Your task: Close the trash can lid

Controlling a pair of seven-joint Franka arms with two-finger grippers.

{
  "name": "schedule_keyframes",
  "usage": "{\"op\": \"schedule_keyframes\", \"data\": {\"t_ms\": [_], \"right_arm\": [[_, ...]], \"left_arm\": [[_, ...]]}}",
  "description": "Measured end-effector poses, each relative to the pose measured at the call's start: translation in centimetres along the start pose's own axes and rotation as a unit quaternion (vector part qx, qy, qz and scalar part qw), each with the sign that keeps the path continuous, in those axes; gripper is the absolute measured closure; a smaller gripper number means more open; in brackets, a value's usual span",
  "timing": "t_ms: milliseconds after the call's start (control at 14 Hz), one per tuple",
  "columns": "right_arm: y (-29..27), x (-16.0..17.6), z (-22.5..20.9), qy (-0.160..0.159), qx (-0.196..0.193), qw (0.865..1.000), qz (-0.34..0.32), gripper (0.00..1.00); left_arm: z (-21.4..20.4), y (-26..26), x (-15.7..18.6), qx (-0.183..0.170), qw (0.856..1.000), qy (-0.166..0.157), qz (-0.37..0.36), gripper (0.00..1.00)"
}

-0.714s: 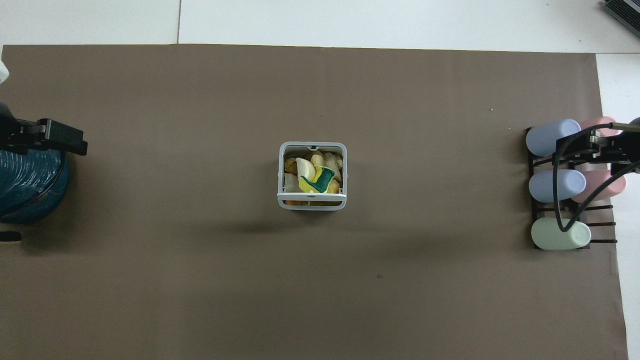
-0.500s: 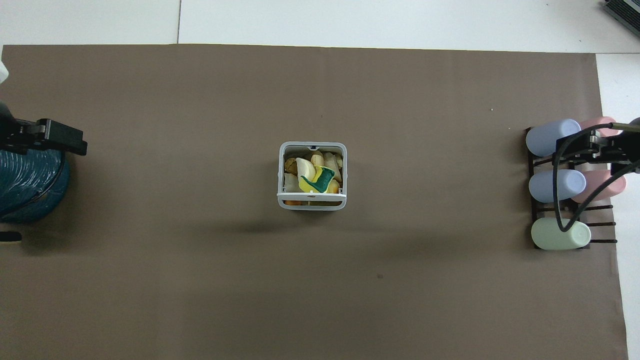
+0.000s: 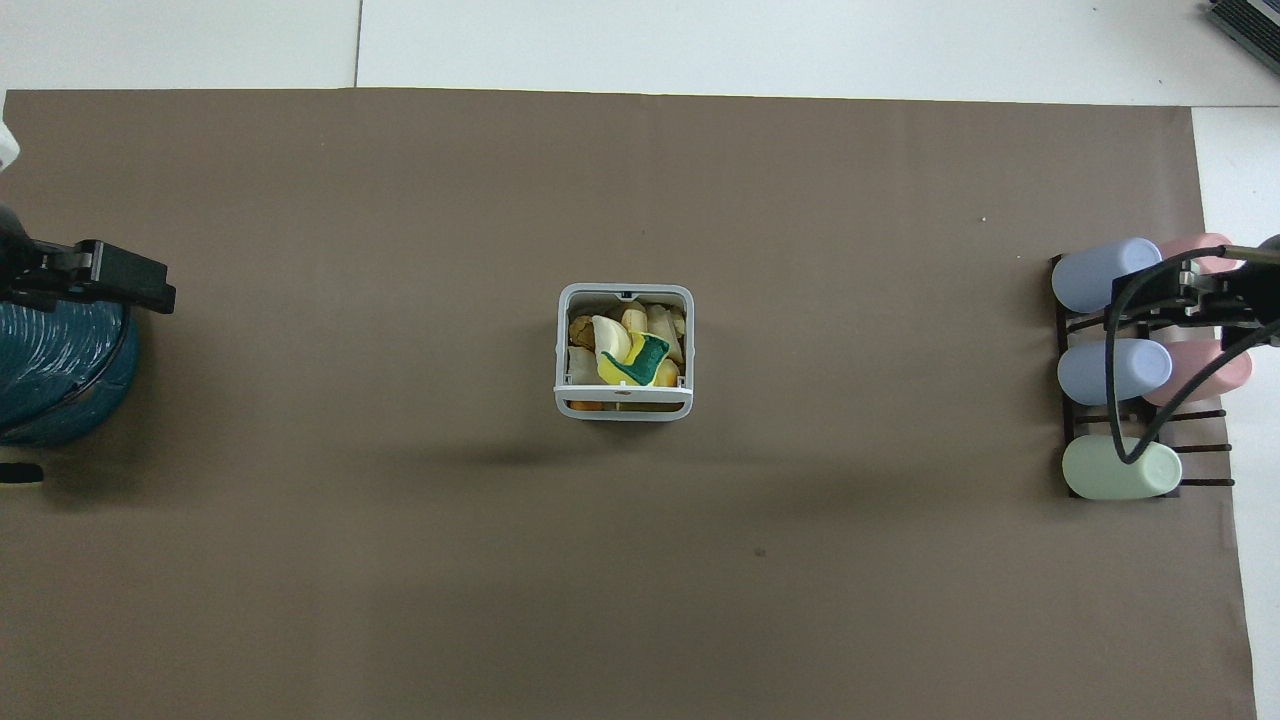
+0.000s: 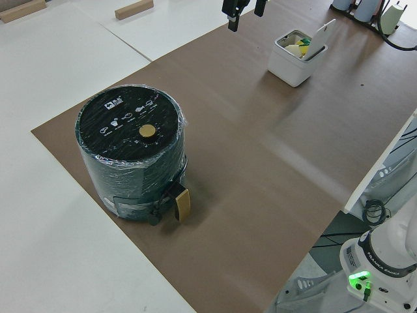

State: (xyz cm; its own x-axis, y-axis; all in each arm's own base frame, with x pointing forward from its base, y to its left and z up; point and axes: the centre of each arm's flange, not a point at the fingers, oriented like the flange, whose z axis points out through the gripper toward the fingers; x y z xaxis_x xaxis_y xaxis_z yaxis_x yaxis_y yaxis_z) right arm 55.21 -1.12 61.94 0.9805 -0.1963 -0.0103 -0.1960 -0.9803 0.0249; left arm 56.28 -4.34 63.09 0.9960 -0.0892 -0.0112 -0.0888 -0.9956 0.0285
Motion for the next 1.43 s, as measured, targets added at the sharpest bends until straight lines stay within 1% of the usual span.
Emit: {"op": "schedule_keyframes", "data": {"t_ms": [71, 143, 214, 357, 500, 571, 643, 714, 1000, 1214, 1429], "right_arm": [[0.0, 0.0, 0.0, 0.0, 0.0, 1.0, 0.0, 0.0], [0.0, 0.0, 0.0, 0.0, 0.0, 1.0, 0.0, 0.0], [0.0, 0.0, 0.0, 0.0, 0.0, 1.0, 0.0, 0.0], [0.0, 0.0, 0.0, 0.0, 0.0, 1.0, 0.0, 0.0], [0.0, 0.0, 0.0, 0.0, 0.0, 1.0, 0.0, 0.0], [0.0, 0.0, 0.0, 0.0, 0.0, 1.0, 0.0, 0.0], [0.0, 0.0, 0.0, 0.0, 0.0, 1.0, 0.0, 0.0], [0.0, 0.0, 0.0, 0.0, 0.0, 1.0, 0.0, 0.0], [0.0, 0.0, 0.0, 0.0, 0.0, 1.0, 0.0, 0.0], [0.0, 0.0, 0.0, 0.0, 0.0, 1.0, 0.0, 0.0], [0.0, 0.0, 0.0, 0.0, 0.0, 1.0, 0.0, 0.0]], "left_arm": [[0.3, 0.5, -0.3, 0.0, 1.0, -0.009, 0.004, 0.1], [0.6, 1.5, -0.6, 0.0, 1.0, -0.017, 0.003, 0.25], [1.1, 3.0, -1.0, 0.002, 1.0, -0.024, -0.005, 0.39], [2.6, 7.2, -2.3, 0.007, 0.999, -0.035, -0.024, 0.61], [4.3, 11.1, -3.8, 0.01, 0.999, -0.03, -0.039, 0.88], [5.2, 12.9, -4.7, 0.011, 0.999, -0.027, -0.046, 0.96], [5.9, 14.5, -5.5, 0.01, 0.998, -0.022, -0.054, 0.96], [6.5, 16.0, -6.2, 0.005, 0.998, -0.015, -0.065, 0.99], [7.2, 21.0, -7.9, -0.03, 0.991, 0.022, -0.131, 0.99], [8.5, 23.8, -8.8, -0.058, 0.982, 0.031, -0.177, 0.99], [10.6, 27.5, -10.5, -0.073, 0.974, 0.04, -0.21, 0.99]]}}
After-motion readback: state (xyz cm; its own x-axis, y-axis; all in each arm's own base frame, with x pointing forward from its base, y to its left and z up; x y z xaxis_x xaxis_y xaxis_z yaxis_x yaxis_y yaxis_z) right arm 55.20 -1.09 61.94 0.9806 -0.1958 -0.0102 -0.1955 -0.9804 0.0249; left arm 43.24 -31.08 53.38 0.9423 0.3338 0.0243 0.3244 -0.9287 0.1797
